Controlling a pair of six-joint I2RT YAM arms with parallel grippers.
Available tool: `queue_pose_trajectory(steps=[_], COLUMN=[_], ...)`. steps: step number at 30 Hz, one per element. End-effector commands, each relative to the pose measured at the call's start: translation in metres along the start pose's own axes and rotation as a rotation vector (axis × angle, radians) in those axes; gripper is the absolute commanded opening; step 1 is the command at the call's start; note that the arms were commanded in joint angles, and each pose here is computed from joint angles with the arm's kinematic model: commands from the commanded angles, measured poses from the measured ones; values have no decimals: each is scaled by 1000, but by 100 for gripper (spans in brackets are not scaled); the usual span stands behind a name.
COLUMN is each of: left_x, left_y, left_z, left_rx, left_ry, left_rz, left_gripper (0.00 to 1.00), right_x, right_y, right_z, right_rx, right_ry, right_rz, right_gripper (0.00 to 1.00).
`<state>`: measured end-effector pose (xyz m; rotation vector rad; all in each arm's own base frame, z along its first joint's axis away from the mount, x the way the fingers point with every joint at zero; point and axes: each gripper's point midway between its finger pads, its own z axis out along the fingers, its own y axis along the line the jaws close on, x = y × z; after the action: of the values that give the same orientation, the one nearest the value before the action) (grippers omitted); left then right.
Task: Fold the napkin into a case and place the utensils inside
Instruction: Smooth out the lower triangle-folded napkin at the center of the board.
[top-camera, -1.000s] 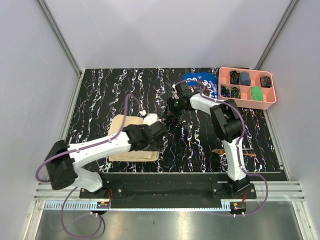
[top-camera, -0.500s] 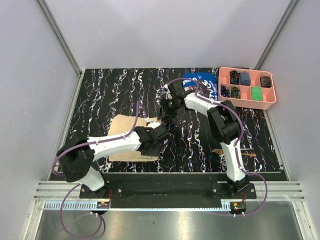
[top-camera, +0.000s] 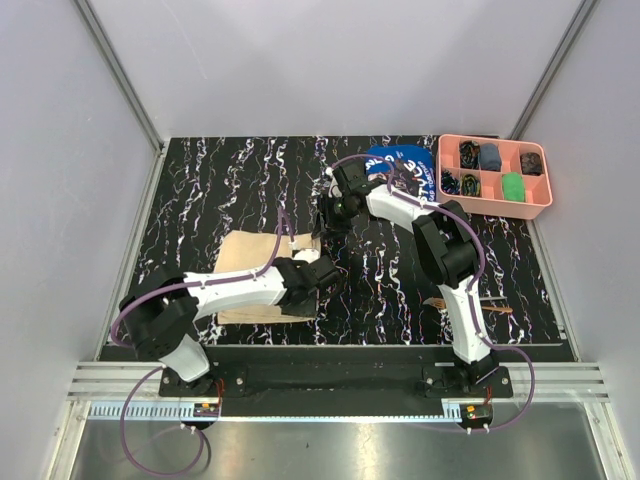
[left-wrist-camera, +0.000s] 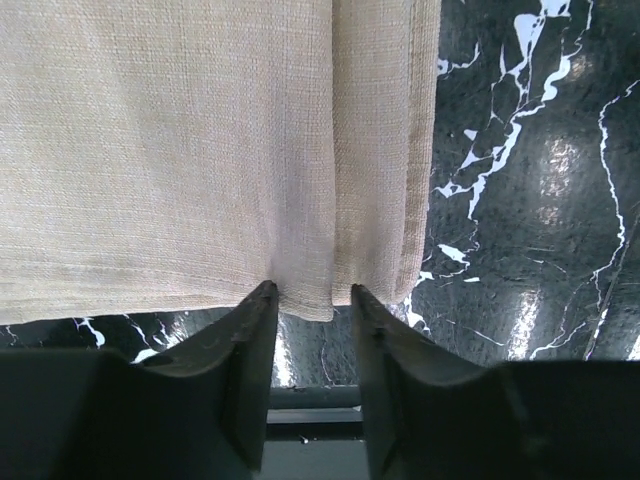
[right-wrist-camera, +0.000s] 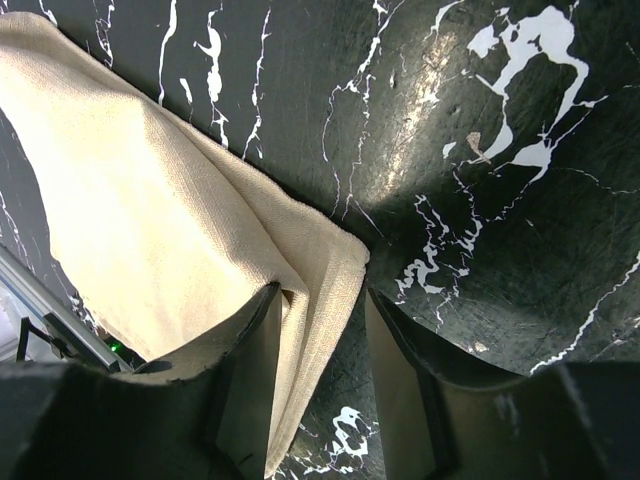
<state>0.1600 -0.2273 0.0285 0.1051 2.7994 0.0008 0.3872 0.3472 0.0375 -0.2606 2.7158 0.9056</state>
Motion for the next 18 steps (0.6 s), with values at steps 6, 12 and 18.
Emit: queue_pose_trajectory(steps=[6,12,18], left_x=[-13,-19,-25], left_y=[-2,-5,-12], left_z=[-3,-21,-35], left_rx=[6,63,109], left_ry=[-65,-94,-102], left_rz=[-9,-27,-39], left_gripper=[12,0,0], right_x=[-15,-20,-22], right_y=[20,22,23], right_z=[-13,-17,-26], right_rx=[-38,-30,-12], right_ry=[-43,-63,-86], right_rz=[-42,-48,-50], right_gripper=[53,56,57])
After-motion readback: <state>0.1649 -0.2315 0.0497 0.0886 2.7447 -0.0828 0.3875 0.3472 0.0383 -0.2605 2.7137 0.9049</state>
